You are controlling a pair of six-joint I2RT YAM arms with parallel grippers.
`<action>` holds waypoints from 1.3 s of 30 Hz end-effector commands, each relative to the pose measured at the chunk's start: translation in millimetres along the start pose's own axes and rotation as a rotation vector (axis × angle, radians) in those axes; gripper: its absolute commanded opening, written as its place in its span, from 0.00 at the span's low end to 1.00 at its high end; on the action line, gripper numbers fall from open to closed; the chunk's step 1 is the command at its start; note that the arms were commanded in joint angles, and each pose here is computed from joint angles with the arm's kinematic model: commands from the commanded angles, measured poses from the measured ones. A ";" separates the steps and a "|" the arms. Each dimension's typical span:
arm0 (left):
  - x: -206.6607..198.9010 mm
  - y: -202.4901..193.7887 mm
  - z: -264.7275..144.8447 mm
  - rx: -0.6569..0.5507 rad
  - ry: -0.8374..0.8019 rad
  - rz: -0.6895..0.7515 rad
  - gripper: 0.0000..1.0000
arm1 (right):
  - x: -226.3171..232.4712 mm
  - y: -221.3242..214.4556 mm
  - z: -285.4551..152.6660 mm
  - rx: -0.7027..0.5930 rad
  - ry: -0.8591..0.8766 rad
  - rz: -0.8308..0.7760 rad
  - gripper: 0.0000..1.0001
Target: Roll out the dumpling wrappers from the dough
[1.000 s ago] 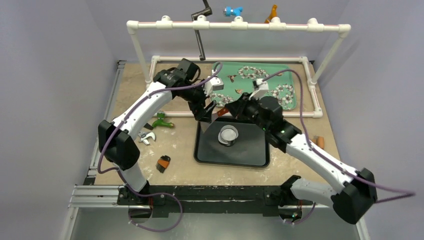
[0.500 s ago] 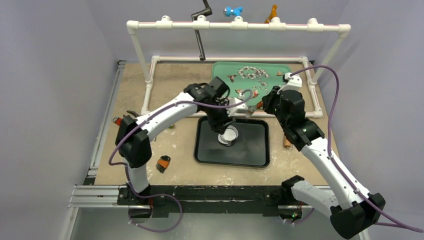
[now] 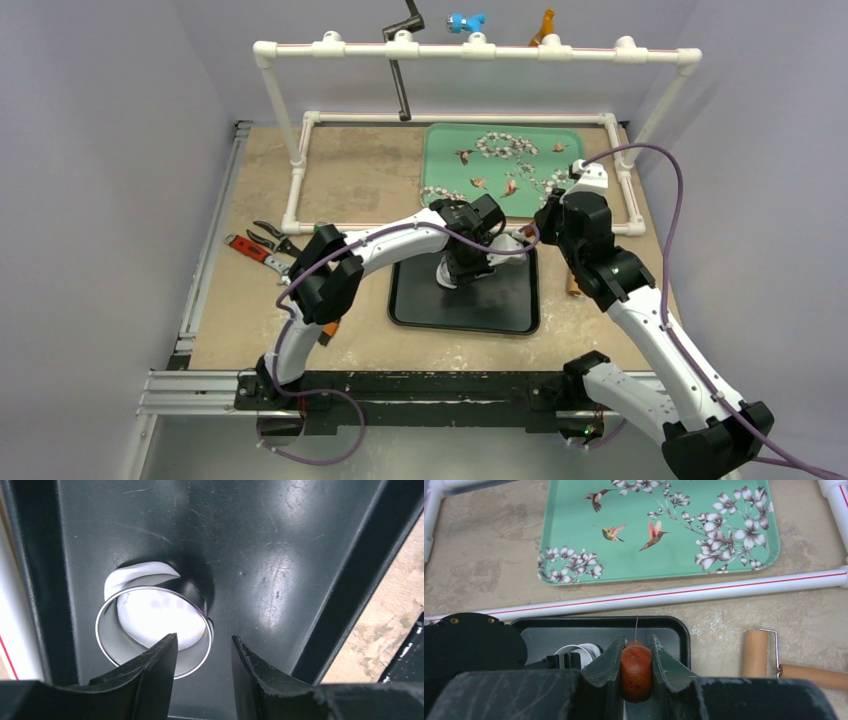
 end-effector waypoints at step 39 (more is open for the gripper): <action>-3.7 10.8 -6.5 -0.061 -0.010 0.066 0.23 | 19.7 -48.8 1.4 0.136 0.182 0.121 0.00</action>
Point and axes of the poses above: each gripper's point midway between its finger pads, its own z axis out along the fingers, its own x axis along the line the jaws close on, y = z × x, the point moved 1 cm from there along -z, back along the fingers, and after that the axes turned 11 degrees about z, right-handed, at the moved point
